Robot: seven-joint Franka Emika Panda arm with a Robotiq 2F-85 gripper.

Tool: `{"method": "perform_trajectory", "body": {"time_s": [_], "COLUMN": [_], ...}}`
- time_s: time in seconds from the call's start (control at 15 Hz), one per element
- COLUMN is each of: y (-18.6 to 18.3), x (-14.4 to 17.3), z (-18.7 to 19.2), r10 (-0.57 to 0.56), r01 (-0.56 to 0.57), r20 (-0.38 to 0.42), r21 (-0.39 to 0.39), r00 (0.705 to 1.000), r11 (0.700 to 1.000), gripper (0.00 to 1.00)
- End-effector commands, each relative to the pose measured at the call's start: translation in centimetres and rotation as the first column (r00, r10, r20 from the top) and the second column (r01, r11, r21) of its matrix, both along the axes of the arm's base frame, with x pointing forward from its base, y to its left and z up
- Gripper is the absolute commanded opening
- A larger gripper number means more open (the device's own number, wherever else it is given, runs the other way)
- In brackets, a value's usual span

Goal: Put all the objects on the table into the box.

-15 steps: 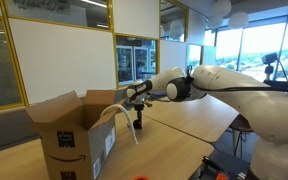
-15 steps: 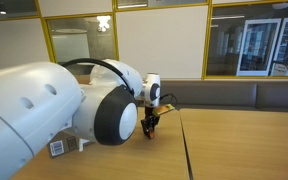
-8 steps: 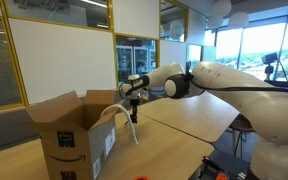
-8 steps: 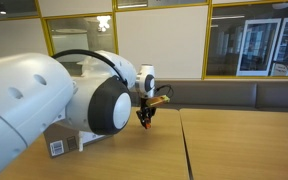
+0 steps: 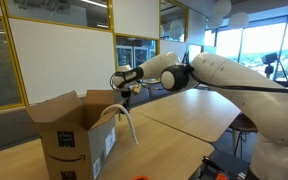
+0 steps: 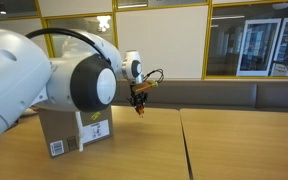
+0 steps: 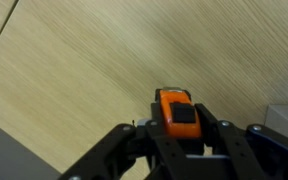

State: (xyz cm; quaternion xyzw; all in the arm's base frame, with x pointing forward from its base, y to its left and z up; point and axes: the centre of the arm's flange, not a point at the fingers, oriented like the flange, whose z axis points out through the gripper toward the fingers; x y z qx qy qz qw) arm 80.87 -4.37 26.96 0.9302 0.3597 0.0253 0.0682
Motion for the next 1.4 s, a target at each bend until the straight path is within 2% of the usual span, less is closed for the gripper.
{"method": "perform_trajectory", "body": {"time_s": [0.0, 0.33, 0.53, 0.87, 1.13, 1.33], "y": [2.8, 6.1, 8.2, 12.0, 16.4, 20.4], "x": [-5.9, -6.9, -8.4, -12.1, -16.6, -20.5], "z": [5.2, 11.5, 15.1, 20.3, 22.6, 23.6], "r10": [-0.041, -0.103, -0.182, -0.22, -0.198, -0.178], "r01": [0.046, 0.118, 0.217, 0.301, 0.277, 0.225], "r20": [0.077, 0.192, 0.302, 0.439, 0.447, 0.401], "r21": [-0.056, -0.067, -0.085, -0.125, -0.12, -0.072], "r00": [0.996, 0.976, 0.936, 0.871, 0.873, 0.899], "r11": [0.997, 0.991, 0.972, 0.945, 0.953, 0.972], "gripper": [0.15, 0.15, 0.15, 0.15, 0.15, 0.15]}}
